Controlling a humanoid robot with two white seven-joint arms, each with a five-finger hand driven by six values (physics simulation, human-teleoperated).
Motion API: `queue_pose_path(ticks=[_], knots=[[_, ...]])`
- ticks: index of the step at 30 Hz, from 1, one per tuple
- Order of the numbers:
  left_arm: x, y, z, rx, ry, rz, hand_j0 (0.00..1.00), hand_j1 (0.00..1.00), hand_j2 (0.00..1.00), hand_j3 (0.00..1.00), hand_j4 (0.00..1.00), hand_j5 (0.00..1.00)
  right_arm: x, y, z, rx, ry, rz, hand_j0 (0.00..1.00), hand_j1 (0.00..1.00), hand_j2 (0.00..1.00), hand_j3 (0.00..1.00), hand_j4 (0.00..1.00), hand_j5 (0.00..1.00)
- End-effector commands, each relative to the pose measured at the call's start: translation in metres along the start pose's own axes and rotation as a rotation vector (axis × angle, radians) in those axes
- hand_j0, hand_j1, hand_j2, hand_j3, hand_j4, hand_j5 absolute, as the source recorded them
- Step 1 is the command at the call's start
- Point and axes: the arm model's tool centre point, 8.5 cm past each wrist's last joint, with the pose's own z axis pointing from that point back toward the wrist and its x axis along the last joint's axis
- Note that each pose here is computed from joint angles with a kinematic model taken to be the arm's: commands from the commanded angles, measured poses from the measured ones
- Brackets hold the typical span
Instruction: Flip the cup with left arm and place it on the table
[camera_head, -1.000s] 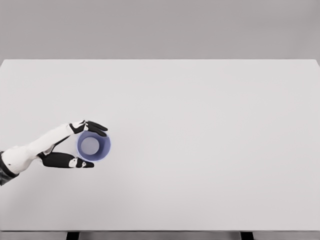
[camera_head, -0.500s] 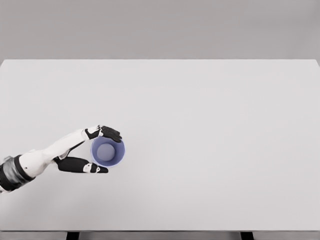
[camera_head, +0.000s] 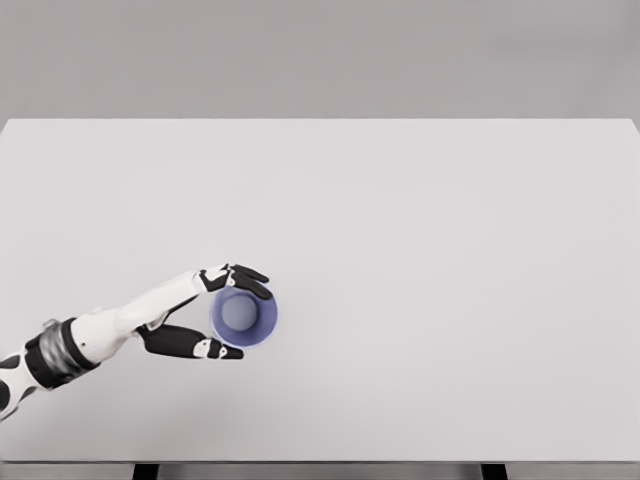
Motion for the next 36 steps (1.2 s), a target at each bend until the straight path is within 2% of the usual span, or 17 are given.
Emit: queue_pose_path(ticks=[1, 7, 21, 29, 36], knots=[[-0.001, -0.004, -0.001, -0.002, -0.002, 0.013, 0.71, 0.71, 0.71, 0.71, 0.71, 0.71, -0.001, 0.000, 0.000, -0.001, 0.001, -0.001, 1.00, 1.00, 1.00, 1.00, 1.00, 1.00], [-0.003, -0.011, 0.001, -0.015, 0.006, 0.031, 0.71, 0.71, 0.71, 0.71, 0.71, 0.71, -0.001, 0.000, 0.000, -0.001, 0.001, -0.001, 1.00, 1.00, 1.00, 1.00, 1.00, 1.00], [-0.004, -0.014, 0.002, -0.017, 0.013, 0.049, 0.72, 0.72, 0.72, 0.72, 0.72, 0.72, -0.001, 0.000, 0.000, -0.001, 0.001, -0.001, 1.00, 1.00, 1.00, 1.00, 1.00, 1.00], [-0.006, -0.024, -0.002, -0.050, 0.014, 0.102, 0.72, 0.72, 0.72, 0.72, 0.72, 0.72, -0.001, 0.000, 0.000, -0.001, 0.001, -0.001, 1.00, 1.00, 1.00, 1.00, 1.00, 1.00], [-0.006, -0.025, -0.004, -0.062, 0.013, 0.106, 0.72, 0.72, 0.72, 0.72, 0.72, 0.72, -0.001, 0.000, 0.000, -0.001, 0.001, -0.001, 1.00, 1.00, 1.00, 1.00, 1.00, 1.00]])
